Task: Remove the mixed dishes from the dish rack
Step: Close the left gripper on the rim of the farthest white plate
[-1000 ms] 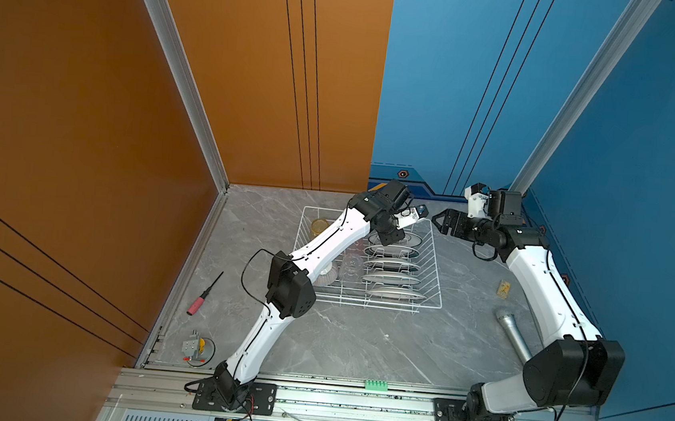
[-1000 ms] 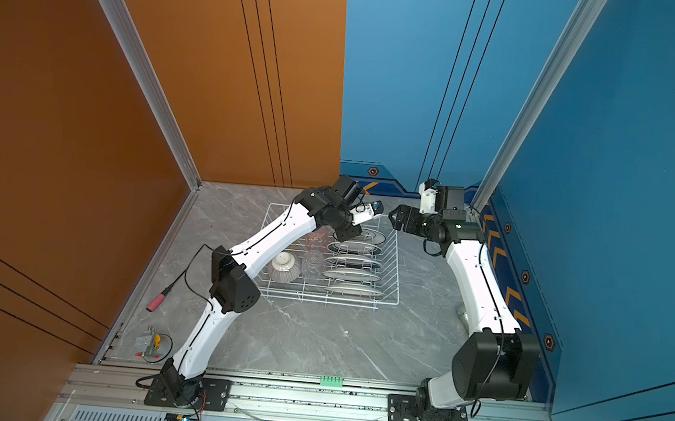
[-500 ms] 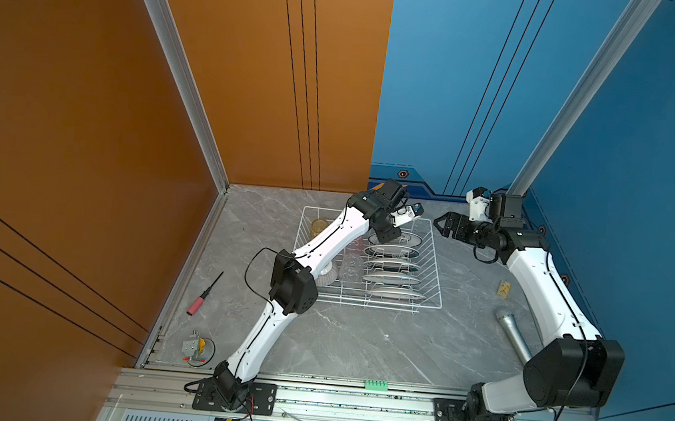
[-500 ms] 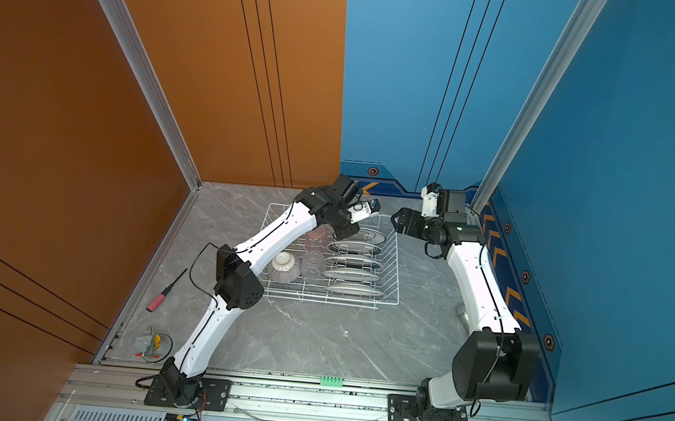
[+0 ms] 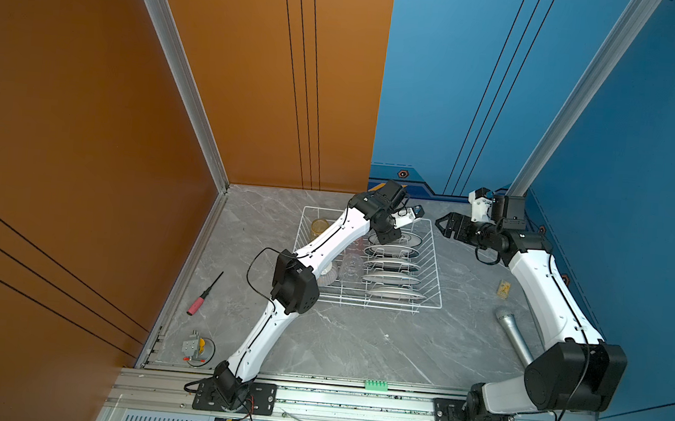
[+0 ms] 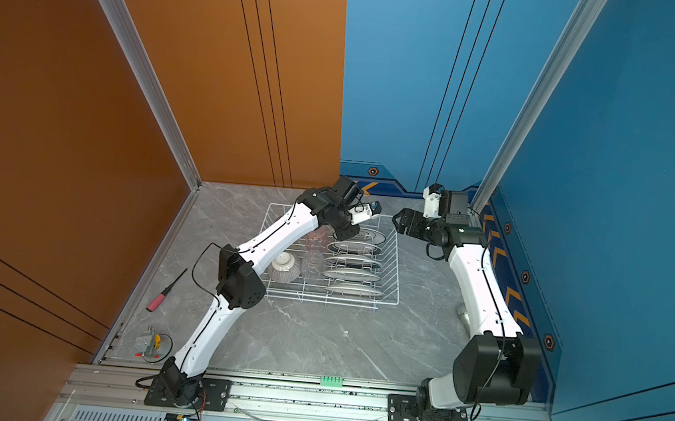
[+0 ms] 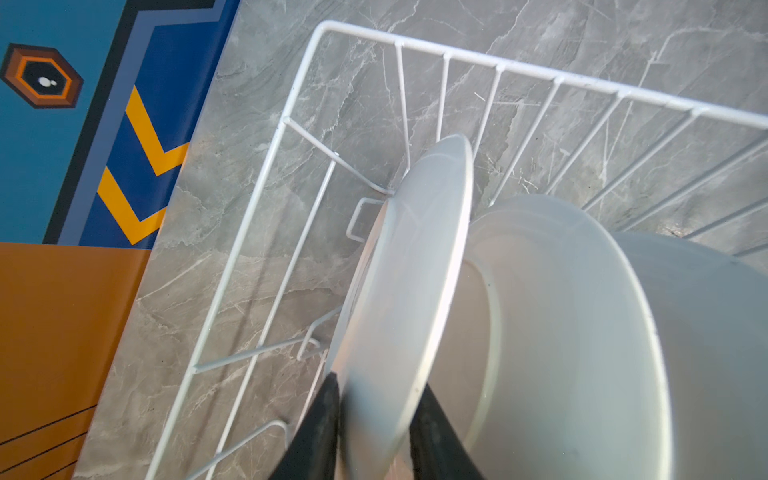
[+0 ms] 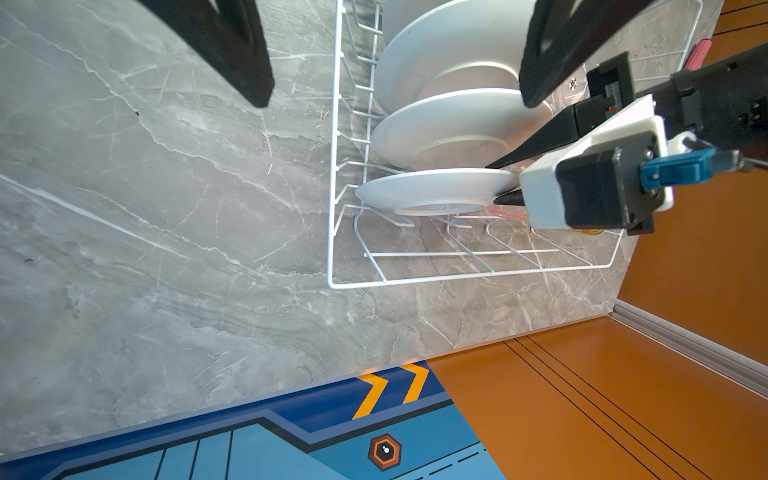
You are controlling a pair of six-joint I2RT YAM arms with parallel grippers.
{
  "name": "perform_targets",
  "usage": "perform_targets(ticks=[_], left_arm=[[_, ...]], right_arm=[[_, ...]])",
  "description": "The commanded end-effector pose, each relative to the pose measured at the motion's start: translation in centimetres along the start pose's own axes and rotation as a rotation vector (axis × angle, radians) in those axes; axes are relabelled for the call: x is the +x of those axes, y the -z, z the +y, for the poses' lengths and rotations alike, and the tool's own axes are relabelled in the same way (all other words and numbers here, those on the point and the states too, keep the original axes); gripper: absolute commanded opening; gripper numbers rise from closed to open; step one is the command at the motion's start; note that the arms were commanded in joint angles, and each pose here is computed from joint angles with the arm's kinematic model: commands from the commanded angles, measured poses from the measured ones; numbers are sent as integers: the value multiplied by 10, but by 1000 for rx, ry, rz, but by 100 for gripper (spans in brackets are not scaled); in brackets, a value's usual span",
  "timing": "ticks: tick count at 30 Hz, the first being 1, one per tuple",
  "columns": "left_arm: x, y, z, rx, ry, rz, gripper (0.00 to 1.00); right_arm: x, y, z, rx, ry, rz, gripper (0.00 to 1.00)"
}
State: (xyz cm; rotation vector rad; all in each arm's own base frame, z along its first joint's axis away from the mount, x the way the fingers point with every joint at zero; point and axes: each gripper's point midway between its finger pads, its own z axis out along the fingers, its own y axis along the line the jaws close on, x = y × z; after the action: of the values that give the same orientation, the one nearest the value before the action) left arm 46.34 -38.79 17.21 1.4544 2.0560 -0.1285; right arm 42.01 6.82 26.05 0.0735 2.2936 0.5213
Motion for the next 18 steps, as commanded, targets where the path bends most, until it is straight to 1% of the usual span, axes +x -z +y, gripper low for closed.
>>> perform_targets(ticks=[1, 18], left_arm=[[0, -2, 0, 17, -10, -8, 29], [-1, -8, 5, -17, -22, -5, 13]], right_arm=[[-3, 11, 5, -23, -12, -27, 91], [-2, 16, 3, -20, -21, -41, 91]])
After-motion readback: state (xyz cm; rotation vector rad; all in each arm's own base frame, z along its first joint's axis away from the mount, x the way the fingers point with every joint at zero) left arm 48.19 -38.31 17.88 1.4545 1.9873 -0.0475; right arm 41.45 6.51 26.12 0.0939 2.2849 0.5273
